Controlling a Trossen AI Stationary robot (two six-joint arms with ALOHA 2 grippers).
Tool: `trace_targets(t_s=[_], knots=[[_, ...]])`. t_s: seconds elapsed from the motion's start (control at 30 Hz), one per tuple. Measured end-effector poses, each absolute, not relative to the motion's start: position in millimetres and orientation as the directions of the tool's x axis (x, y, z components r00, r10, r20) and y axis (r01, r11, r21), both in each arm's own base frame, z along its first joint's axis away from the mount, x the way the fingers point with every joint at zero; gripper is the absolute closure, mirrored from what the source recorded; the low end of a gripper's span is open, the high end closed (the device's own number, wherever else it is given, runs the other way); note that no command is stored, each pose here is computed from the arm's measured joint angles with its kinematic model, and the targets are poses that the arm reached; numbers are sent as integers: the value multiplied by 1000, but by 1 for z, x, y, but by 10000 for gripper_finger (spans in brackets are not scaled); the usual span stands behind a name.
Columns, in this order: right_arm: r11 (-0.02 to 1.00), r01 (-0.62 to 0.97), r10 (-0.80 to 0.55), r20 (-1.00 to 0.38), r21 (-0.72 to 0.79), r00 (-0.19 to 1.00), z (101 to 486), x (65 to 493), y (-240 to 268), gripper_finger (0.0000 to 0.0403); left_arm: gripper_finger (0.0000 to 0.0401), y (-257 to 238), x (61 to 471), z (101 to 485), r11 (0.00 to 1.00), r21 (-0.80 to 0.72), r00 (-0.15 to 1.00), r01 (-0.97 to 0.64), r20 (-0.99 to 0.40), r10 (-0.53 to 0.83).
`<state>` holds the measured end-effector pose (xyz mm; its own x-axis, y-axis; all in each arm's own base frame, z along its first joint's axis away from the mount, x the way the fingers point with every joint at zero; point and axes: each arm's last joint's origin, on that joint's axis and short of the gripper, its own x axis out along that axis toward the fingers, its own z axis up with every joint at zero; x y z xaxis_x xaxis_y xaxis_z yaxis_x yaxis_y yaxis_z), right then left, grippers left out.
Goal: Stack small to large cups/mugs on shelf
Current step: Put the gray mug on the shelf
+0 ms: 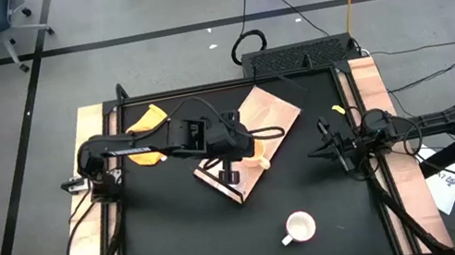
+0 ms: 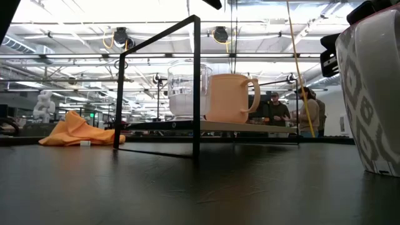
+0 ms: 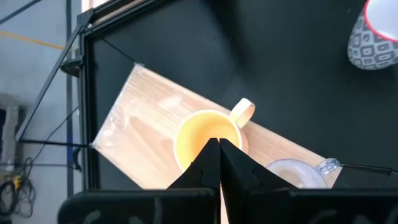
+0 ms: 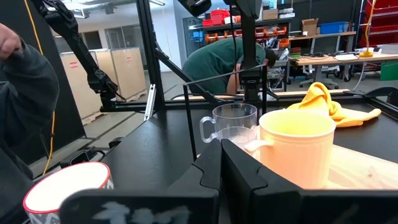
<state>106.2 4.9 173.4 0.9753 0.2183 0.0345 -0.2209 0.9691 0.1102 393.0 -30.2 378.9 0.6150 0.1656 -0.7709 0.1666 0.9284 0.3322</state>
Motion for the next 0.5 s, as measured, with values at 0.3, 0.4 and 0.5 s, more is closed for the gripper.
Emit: trace_targets(t_s=[0.3, 0.4, 0.5], knots=[[969, -220, 219, 29, 112, 975, 173, 106, 5, 403, 401, -29, 371, 394, 934, 348, 587, 76, -773, 240], [969, -220, 219, 27, 112, 975, 173, 106, 5, 403, 401, -26, 357, 410, 935, 354, 619, 26, -740, 262], [969, -220, 219, 20, 112, 975, 172, 106, 5, 403, 401, -24, 343, 424, 930, 367, 641, -21, -709, 294]])
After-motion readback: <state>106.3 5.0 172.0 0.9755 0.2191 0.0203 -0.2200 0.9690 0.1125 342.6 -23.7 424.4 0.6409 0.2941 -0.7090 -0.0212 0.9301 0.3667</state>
